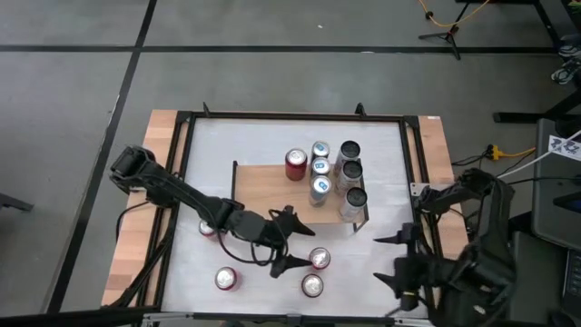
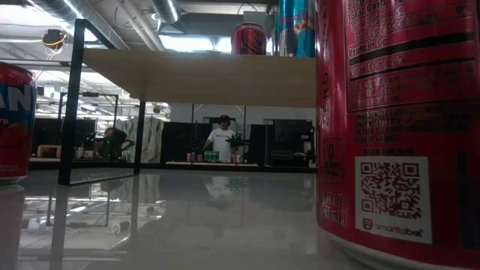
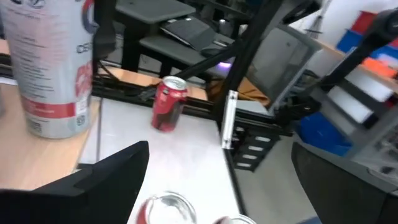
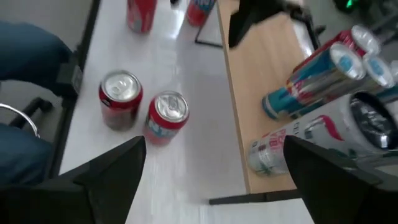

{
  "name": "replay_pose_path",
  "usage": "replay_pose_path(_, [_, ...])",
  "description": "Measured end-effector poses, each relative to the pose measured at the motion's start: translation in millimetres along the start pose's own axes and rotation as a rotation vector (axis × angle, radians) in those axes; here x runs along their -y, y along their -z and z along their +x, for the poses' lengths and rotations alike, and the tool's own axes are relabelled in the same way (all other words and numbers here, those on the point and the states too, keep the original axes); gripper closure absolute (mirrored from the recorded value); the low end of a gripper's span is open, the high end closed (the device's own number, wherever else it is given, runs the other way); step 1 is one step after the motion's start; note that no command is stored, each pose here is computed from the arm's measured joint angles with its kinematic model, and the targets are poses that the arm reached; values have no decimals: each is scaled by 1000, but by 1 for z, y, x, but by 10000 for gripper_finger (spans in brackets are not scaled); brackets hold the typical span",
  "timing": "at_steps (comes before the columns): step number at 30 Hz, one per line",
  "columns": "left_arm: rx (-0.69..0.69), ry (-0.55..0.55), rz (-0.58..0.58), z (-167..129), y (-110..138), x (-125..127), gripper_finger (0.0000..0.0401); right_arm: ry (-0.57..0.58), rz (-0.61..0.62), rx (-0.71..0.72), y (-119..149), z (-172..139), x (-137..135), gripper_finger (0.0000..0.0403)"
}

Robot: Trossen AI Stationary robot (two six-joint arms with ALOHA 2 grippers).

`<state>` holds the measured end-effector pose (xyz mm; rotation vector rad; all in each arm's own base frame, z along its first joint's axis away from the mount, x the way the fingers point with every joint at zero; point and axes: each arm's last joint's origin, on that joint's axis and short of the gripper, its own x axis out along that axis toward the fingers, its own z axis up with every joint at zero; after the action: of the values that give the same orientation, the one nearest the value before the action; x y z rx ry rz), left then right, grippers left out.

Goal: Place canned beverage on shelf
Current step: Put the top right red soda can on the shelf

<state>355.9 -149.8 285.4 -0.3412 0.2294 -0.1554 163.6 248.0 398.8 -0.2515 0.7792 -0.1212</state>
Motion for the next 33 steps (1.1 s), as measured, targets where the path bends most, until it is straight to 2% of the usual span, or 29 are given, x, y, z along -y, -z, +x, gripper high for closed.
replay_pose_path(5, [16,-32,135,12,-2,13,11,5,-19,81,3,-16,6,33])
replay_pose_path(10, [-39,-120,262,27,-2,26,11,58,-38,109,15,-13,17,33])
replay_pose_path(16, [-153,-185,387,43,9,28,11,115,52,114,39,-3,33,33])
replay_pose_path(19, [-175,-197,400,48,17,26,11,141,120,130,48,3,37,33])
replay_pose_path(24, [-173,-205,398,49,15,23,12,150,223,128,60,15,31,33])
replay_pose_path(33, [-210,-200,403,53,25,22,12,125,237,98,74,34,16,33])
